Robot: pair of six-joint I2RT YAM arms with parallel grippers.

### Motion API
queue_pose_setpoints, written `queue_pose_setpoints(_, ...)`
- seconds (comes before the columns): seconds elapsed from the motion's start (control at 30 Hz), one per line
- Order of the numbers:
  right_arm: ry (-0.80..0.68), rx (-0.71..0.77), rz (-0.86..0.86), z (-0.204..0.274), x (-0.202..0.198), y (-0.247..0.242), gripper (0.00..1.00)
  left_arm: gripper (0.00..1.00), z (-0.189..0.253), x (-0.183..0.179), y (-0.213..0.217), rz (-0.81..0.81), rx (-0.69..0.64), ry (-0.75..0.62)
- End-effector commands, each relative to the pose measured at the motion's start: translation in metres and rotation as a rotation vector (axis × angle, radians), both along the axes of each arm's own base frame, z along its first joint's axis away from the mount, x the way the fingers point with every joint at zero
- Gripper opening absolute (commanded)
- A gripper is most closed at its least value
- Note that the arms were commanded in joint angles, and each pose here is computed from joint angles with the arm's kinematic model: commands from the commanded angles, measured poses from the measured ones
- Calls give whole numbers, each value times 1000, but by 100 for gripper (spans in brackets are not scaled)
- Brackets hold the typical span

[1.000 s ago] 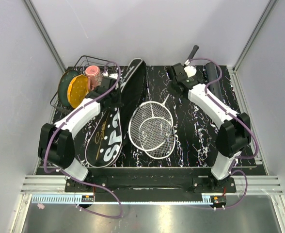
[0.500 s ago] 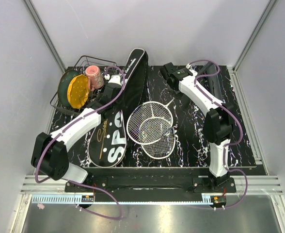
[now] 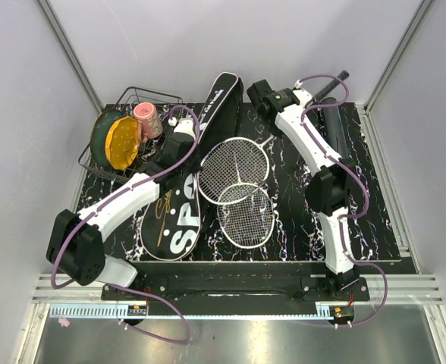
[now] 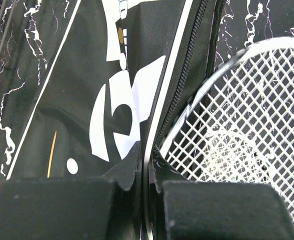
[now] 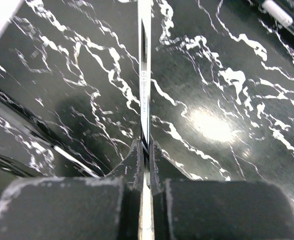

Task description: Pack up the badminton gear

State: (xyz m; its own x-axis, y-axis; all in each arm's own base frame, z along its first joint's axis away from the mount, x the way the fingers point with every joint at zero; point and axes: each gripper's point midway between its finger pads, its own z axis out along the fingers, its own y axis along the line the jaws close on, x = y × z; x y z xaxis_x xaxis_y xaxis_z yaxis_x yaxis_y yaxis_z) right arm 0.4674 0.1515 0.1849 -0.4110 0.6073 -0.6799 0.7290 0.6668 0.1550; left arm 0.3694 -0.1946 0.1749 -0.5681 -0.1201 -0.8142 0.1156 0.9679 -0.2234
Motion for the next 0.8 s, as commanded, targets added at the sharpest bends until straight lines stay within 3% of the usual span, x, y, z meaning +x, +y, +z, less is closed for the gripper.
queue_pose_setpoints(0.0,-60,-93,-76,18,7,-3,0,0,48,6,-17,-24,-109,-151)
queue_pose_setpoints(0.13,-136,-84,-36,34,12,29,0,0,54,4,-27,-80,-137,-174)
queue_pose_setpoints(0.37,-87,57,75,13,-5,87,0,0,69,2,-38,-140,-189,-224)
queue_pose_setpoints(0.6,-58,320,168,14,-22,134,0,0,61,5,-43,-151,-189,-203)
queue_pose_setpoints(0.63,-16,326,182,-6,-29,136,0,0,61,4,-45,-162,-191,-200)
queue_pose_setpoints(0.7,-104,435,242,17,-26,152,0,0,57,5,-48,-175,-189,-189)
queue_pose_setpoints(0.73,-72,439,245,-5,-34,150,0,0,55,5,-48,-174,-187,-182)
queue_pose_setpoints(0.77,-128,472,309,15,-37,153,0,0,54,5,-49,-180,-188,-178)
